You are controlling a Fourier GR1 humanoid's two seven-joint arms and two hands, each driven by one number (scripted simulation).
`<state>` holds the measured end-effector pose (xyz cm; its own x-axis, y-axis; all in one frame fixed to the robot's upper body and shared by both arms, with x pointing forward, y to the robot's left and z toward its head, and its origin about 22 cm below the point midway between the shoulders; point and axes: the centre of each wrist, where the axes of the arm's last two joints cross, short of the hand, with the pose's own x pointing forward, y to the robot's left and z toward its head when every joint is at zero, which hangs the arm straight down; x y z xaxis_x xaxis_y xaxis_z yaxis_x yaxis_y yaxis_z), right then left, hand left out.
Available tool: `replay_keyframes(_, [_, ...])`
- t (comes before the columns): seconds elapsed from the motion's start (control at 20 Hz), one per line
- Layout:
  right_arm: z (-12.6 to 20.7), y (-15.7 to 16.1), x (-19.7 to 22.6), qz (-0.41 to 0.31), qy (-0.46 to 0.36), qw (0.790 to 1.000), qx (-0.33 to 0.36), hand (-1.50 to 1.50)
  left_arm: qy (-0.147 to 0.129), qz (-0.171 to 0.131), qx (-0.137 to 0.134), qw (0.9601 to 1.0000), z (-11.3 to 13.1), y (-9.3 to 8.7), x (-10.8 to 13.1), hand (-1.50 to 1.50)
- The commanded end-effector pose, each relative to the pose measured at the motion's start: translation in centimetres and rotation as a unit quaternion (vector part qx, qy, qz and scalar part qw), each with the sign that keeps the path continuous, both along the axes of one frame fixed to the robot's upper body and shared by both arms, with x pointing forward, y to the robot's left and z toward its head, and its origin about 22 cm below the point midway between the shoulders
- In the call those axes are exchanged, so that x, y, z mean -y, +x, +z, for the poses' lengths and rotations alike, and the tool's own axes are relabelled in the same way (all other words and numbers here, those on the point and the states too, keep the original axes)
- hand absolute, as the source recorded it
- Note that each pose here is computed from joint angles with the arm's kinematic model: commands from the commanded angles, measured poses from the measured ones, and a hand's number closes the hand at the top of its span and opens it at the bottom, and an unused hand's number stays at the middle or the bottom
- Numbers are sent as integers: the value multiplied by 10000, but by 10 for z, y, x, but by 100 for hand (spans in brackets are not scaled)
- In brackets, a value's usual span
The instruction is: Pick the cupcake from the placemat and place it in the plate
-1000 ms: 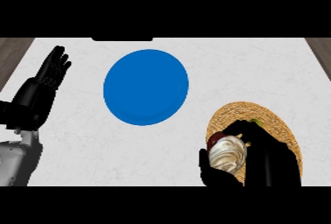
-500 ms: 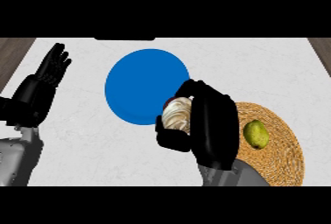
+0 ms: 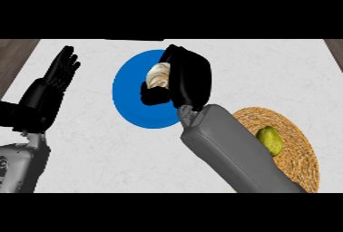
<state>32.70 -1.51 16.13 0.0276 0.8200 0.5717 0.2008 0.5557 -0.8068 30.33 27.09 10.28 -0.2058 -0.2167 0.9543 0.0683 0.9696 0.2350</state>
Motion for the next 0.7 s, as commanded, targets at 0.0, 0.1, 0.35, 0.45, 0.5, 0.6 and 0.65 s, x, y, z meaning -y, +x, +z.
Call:
replay_keyframes(0.0, [-19, 30, -12, -324, 177, 9992, -132, 150, 30, -108, 66, 9999, 5, 13, 16, 0])
replay_keyframes(0.1, [-22, 33, -24, -435, 4, 9987, -256, 150, -36, -14, 8, 10000, 2, 7, 14, 0])
replay_keyframes(0.35, [-39, 66, -12, -506, -267, 9977, -358, 150, 43, -271, 193, 9994, 21, 13, 19, 0])
replay_keyframes(0.45, [-58, 70, -3, -473, -384, 9956, -713, 150, 31, -208, 33, 9998, 3, 10, 15, 0])
replay_keyframes(0.5, [-50, 75, -4, -425, -273, 9955, -806, 150, 32, -278, 127, 9995, 8, 13, 6, 0])
replay_keyframes(0.6, [-51, 78, 2, -880, 390, 9935, -610, 150, 61, -313, 59, 9995, 3, 8, 17, 0])
replay_keyframes(0.65, [-64, 79, 9, -974, 488, 9917, -684, -150, -26, -371, 121, 9992, 11, 11, 26, 0])
